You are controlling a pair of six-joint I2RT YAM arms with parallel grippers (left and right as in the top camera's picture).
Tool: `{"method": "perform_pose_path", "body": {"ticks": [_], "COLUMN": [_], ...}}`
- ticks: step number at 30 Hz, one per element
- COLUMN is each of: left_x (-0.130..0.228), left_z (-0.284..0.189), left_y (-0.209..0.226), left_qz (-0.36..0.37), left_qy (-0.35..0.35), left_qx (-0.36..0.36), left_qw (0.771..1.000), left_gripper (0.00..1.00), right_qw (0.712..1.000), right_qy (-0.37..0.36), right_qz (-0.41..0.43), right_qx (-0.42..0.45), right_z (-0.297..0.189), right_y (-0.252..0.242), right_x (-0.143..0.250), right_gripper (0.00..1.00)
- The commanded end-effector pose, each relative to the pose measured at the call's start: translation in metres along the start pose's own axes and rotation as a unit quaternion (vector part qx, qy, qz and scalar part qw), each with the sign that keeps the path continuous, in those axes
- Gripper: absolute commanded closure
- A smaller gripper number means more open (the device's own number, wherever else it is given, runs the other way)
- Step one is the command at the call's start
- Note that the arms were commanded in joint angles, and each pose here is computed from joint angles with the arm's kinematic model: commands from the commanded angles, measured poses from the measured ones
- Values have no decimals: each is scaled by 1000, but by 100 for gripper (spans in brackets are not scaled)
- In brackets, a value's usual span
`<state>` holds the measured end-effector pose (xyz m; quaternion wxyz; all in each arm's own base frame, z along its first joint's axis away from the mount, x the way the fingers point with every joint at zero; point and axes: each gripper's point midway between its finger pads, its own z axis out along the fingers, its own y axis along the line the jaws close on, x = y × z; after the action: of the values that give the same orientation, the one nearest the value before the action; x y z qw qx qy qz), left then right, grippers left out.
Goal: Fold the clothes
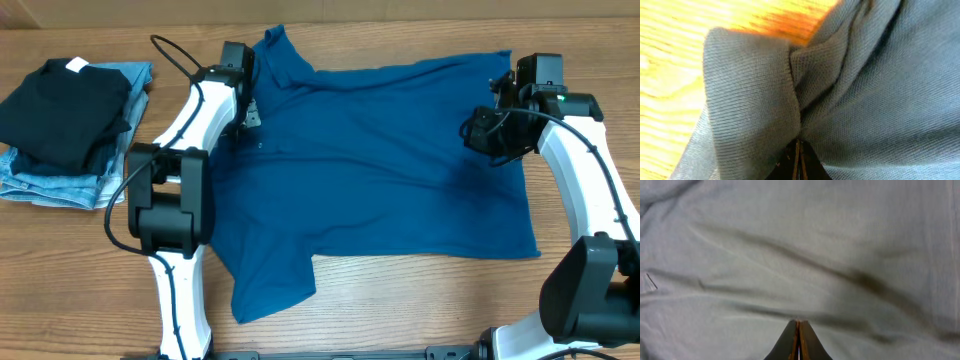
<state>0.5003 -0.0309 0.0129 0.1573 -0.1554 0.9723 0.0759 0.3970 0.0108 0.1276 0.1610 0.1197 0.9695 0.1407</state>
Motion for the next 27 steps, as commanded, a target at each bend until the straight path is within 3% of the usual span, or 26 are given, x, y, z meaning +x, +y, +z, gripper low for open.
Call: {"method": "perform_pose_path", "body": {"ticks": [1,6,12,13,14,15,16,17,20,24,26,27], "left_x": [-50,-70,-55,-53,-53,-53,-55,-57,-63,-64,-58,-56], "left_z": [-72,-132,-135,-134,-134,-133,-133,-132,-132,-140,-140,-138], "left_y": [-4,-47,-41,-40,-38,-36,-33,-30,-30,-52,-73,-80], "left_qz": [-13,71,85,83,81,78,75,72,73,138,169,179], "left_qy": [-101,-156,-115,-107,-103,-102,-102,-104,-114,-144,-154,-156], "left_qx": [54,193,198,206,211,212,211,210,214,221,222,219], "left_qw": [993,966,970,969,969,969,969,970,967,955,948,946], "left_gripper": [90,85,83,82,74,68,68,68,78,76,91,96], "right_qw": [999,995,978,971,967,961,956,951,942,952,959,961], "right_qy": [-46,-87,-102,-116,-130,-148,-161,-173,-195,-182,-160,-150], "right_qz": [-17,-47,-177,-204,-216,-229,-239,-248,-262,-246,-232,-226], "right_qx": [-2,-13,-36,-38,-38,-46,-53,-60,-71,-9,43,61], "right_z": [-7,-4,19,23,25,24,23,22,19,24,27,28], "right_y": [3,10,58,73,83,97,107,118,135,108,84,74], "right_x": [-23,-45,-49,-52,-56,-61,-64,-66,-71,-70,-64,-61], "right_gripper": [96,96,96,78,39,20,6,0,0,0,4,12]}}
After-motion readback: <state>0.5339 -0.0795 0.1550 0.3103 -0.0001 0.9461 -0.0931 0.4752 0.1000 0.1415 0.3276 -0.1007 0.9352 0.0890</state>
